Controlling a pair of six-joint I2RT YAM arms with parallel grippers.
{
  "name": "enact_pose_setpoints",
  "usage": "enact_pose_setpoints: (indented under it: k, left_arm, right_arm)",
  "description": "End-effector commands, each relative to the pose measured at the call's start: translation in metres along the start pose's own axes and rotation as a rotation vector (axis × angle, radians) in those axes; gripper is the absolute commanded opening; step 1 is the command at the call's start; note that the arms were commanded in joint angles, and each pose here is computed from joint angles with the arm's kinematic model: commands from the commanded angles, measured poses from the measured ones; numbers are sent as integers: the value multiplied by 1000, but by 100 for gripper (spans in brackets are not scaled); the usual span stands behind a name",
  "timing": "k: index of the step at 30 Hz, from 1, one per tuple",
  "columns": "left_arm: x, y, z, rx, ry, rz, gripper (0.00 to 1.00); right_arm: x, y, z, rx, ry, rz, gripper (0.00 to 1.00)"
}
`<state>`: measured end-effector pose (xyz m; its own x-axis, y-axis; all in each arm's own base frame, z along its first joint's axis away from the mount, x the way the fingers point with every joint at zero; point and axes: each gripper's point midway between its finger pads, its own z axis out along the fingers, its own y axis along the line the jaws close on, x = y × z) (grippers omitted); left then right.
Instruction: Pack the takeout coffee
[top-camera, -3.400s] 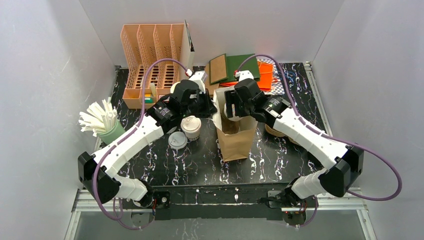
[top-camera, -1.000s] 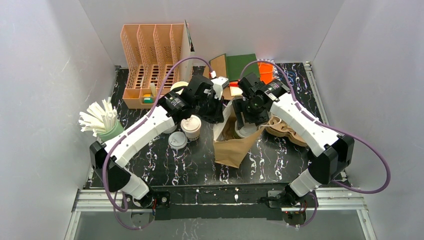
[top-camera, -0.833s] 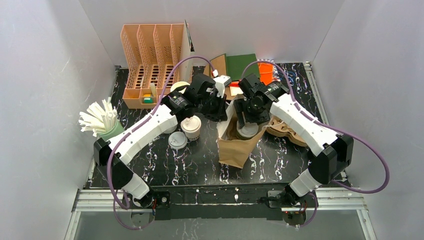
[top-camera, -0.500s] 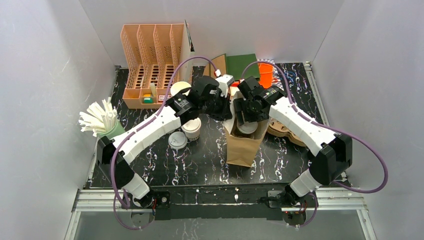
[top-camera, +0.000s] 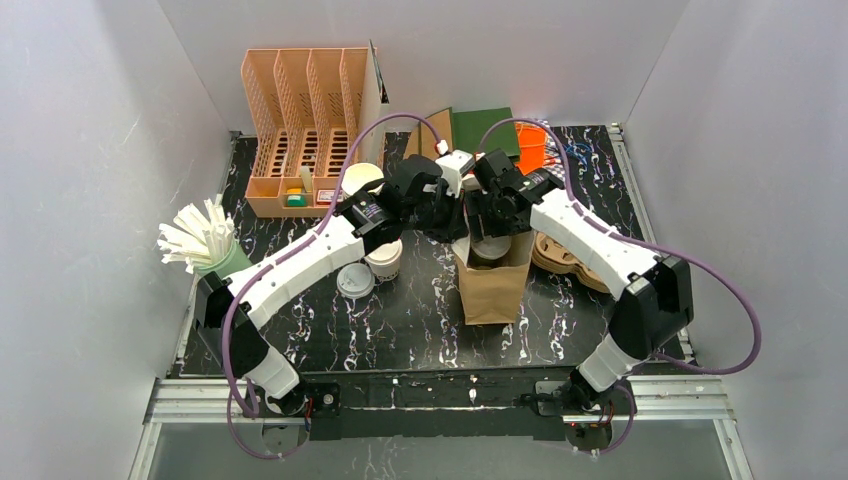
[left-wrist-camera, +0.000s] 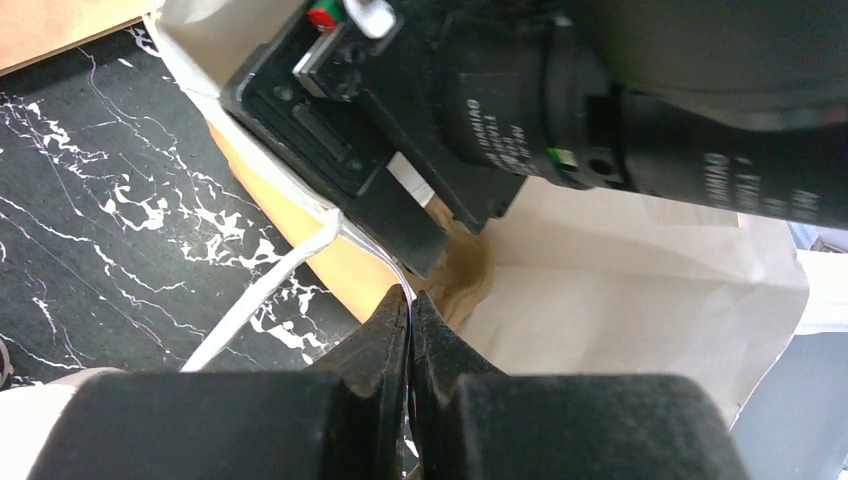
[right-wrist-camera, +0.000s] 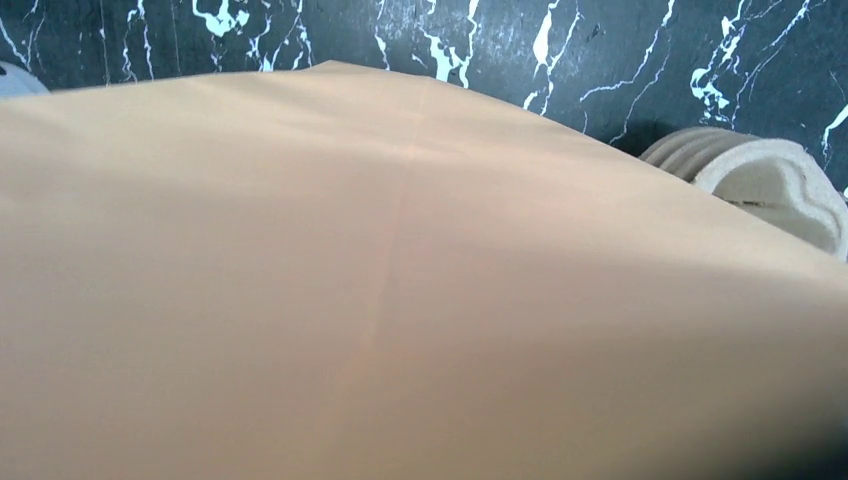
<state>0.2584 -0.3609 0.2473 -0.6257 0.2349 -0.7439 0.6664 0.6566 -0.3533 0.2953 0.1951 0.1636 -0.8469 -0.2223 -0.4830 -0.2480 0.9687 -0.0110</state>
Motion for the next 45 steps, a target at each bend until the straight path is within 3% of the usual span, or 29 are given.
enact_pose_setpoints:
  k: [1,18,45]
  left_arm:
    - [18,-6,-2,28,63,52,0]
    - [23,-12,6,33,82,53,0]
    - [15,8,-9,-119,53,59,0]
  right_arm:
    - [-19,7,19,-11,-47,12,34]
    - [-33,6,51,5,-55,46,34]
    - [57,-4,98,45,194,34,33]
